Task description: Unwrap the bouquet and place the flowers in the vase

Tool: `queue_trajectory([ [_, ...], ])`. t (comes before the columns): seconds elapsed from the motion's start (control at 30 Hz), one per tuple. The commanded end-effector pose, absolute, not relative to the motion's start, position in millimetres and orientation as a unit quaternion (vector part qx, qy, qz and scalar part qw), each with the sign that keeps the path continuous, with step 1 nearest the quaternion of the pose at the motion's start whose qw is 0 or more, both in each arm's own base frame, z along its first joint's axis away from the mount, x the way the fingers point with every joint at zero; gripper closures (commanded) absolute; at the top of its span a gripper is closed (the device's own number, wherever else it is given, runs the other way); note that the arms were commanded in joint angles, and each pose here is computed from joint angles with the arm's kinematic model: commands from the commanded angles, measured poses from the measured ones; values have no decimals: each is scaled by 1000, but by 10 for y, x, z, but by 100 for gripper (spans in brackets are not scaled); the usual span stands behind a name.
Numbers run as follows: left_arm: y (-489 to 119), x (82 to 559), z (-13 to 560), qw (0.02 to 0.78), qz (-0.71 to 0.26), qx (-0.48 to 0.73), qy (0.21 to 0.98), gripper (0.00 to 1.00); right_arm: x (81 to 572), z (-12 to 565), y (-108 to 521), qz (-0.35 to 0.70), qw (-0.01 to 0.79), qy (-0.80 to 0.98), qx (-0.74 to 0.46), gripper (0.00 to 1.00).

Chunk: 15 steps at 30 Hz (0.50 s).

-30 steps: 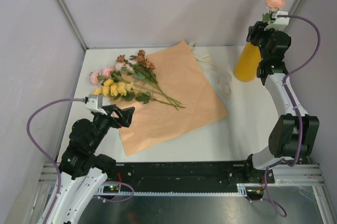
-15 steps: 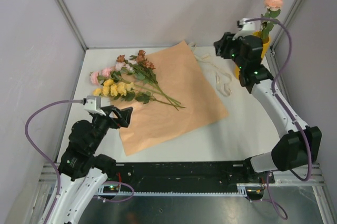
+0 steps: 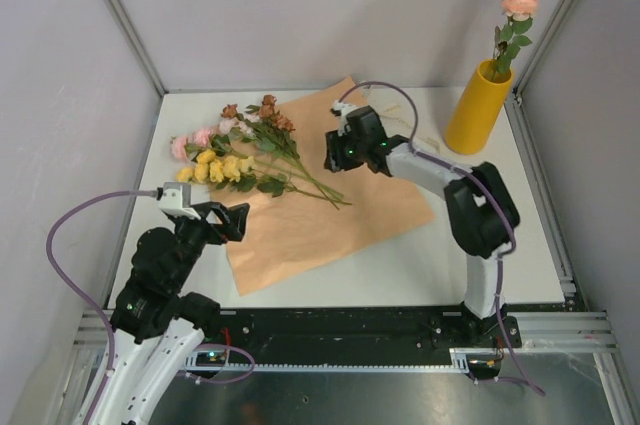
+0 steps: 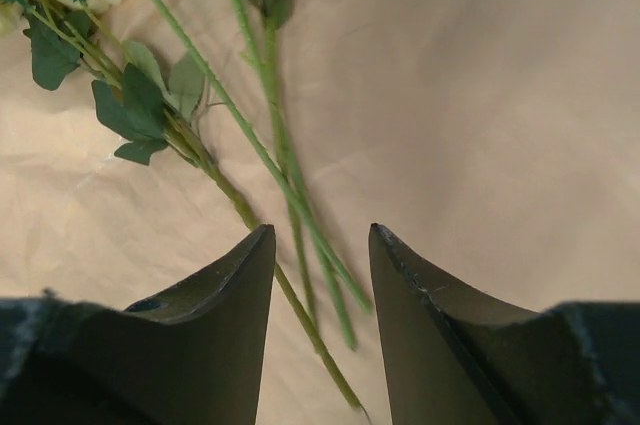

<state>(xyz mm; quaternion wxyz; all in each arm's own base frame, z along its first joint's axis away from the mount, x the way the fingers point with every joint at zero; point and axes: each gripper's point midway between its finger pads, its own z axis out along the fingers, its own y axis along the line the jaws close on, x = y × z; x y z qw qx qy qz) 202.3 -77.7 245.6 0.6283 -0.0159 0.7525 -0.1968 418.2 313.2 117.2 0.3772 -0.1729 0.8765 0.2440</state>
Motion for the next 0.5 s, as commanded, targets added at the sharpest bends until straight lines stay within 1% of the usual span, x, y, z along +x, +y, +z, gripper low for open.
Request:
queue_trajectory([
  [0.0, -760, 2037, 2535, 637, -188, -9, 748, 0, 4179, 1083, 3547, 264, 338, 880, -204, 53],
  [0.2, -754, 2046, 2517, 635, -185, -11, 750, 0, 4085, 780, 3784, 278, 301, 880, -241, 57],
  [0.47, -769, 2038, 2545, 635, -190, -10, 748, 0, 4070, 610, 3832, 275, 296, 878, -258, 59],
])
